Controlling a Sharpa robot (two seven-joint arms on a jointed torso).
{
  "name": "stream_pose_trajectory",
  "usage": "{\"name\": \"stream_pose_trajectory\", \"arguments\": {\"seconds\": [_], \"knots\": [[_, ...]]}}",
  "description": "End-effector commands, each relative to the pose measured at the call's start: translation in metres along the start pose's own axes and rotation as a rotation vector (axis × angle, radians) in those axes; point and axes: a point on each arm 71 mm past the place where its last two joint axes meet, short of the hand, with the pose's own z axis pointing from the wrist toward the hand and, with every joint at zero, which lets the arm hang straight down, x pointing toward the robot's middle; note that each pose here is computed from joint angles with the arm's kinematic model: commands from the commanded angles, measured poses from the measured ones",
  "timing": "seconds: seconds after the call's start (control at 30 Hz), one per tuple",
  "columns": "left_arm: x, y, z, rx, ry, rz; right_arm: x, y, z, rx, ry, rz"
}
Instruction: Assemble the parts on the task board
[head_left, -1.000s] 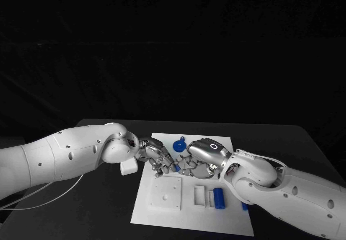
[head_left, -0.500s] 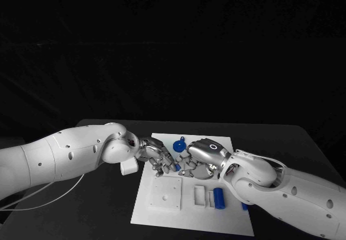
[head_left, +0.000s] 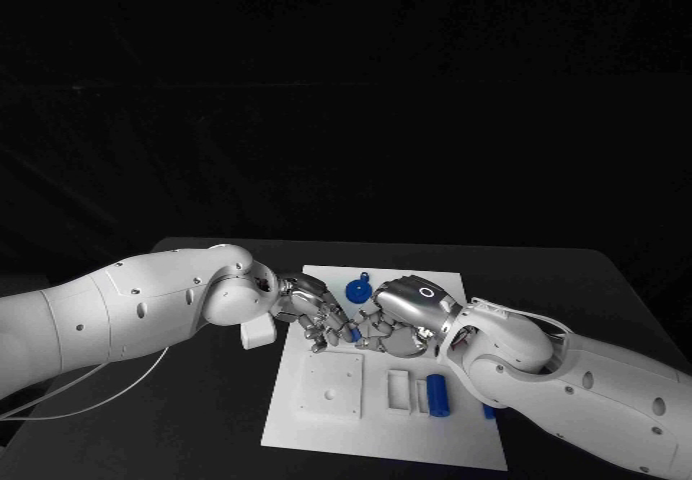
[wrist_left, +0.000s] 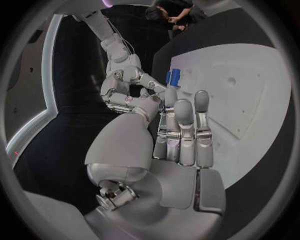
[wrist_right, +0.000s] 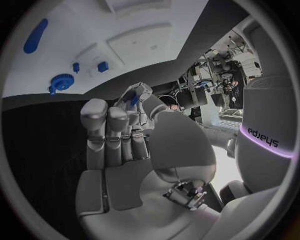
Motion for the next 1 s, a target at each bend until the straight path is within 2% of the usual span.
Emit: {"name": "stream_pose_trajectory", "arguments": {"seconds": [0.03, 0.37, 0.67, 1.0], "knots": [[0.0, -0.0034, -0.0007, 0.016, 0.012, -0.005, 0.0006, 0.001, -0.0004, -0.008, -0.005, -0.006], [0.0016, -0.0044, -0.0004, 0.026, 0.025, -0.024, 0.0001, -0.0008, -0.0011, 0.0, -0.016, -0.021], [-0.0001, -0.0037, -0.0025, 0.04, 0.004, -0.063, -0.0026, -0.002, -0.0033, 0.013, -0.059, -0.017], [-0.0022, -0.001, -0.0048, 0.036, -0.015, -0.076, -0.0053, -0.0085, -0.0086, 0.073, -0.109, 0.036]]}}
